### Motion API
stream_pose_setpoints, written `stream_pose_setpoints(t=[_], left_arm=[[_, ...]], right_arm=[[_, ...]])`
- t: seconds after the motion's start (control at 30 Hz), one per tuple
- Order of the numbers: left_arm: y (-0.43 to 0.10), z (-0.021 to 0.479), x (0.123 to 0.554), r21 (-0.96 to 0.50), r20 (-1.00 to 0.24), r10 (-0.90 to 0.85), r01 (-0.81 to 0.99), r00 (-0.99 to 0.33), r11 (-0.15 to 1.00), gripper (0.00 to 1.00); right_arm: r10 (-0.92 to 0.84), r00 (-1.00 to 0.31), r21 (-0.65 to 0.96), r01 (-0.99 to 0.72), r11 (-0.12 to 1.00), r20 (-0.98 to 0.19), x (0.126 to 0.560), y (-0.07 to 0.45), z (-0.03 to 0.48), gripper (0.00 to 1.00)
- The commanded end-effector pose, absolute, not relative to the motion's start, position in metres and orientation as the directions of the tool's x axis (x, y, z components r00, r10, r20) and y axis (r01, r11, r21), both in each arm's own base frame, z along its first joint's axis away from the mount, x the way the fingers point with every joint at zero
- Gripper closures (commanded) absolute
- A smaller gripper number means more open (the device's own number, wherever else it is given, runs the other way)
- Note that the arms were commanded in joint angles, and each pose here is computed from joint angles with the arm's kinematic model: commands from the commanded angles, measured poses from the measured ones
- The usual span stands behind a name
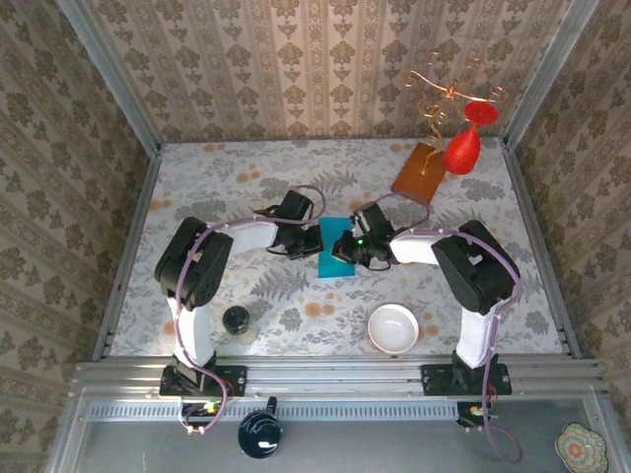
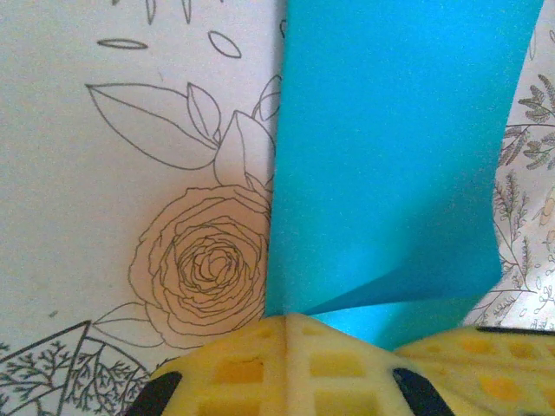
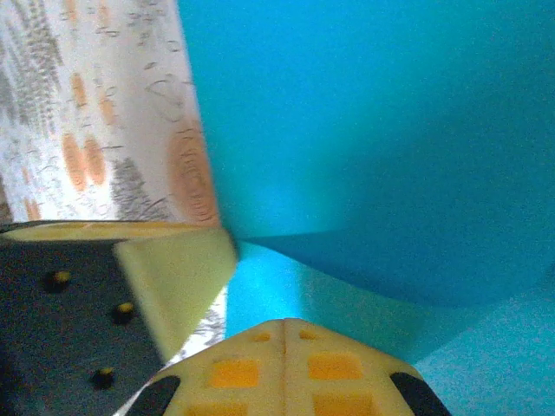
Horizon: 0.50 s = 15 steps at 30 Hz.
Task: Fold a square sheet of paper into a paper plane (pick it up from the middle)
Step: Fold the triangle a second time at the center of the table.
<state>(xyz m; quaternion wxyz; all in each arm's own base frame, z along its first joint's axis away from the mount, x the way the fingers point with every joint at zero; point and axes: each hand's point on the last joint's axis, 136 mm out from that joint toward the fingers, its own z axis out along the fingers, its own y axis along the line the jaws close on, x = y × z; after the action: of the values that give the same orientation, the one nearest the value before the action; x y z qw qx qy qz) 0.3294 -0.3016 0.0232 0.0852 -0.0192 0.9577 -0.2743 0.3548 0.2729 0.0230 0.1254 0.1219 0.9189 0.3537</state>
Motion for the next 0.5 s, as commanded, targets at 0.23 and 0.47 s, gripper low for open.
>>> stream_pose_setpoints(t=[0.23, 0.47], left_arm=[[-0.302, 0.035, 0.326, -0.513, -0.168, -0.041, 0.052, -0.985, 0.857, 1.00], [-0.314, 0.073, 0.305, -0.571, -0.226, -0.011, 0.124, -0.974, 0.811, 0.94]], right_arm=[[0.359, -0.931, 0.523, 0.273, 0.807, -0.069, 0.330, 0.235, -0.029, 1.00], [0.375, -0.926, 0.495, 0.305, 0.814, -0.045, 0.324, 0.230, -0.036, 1.00]])
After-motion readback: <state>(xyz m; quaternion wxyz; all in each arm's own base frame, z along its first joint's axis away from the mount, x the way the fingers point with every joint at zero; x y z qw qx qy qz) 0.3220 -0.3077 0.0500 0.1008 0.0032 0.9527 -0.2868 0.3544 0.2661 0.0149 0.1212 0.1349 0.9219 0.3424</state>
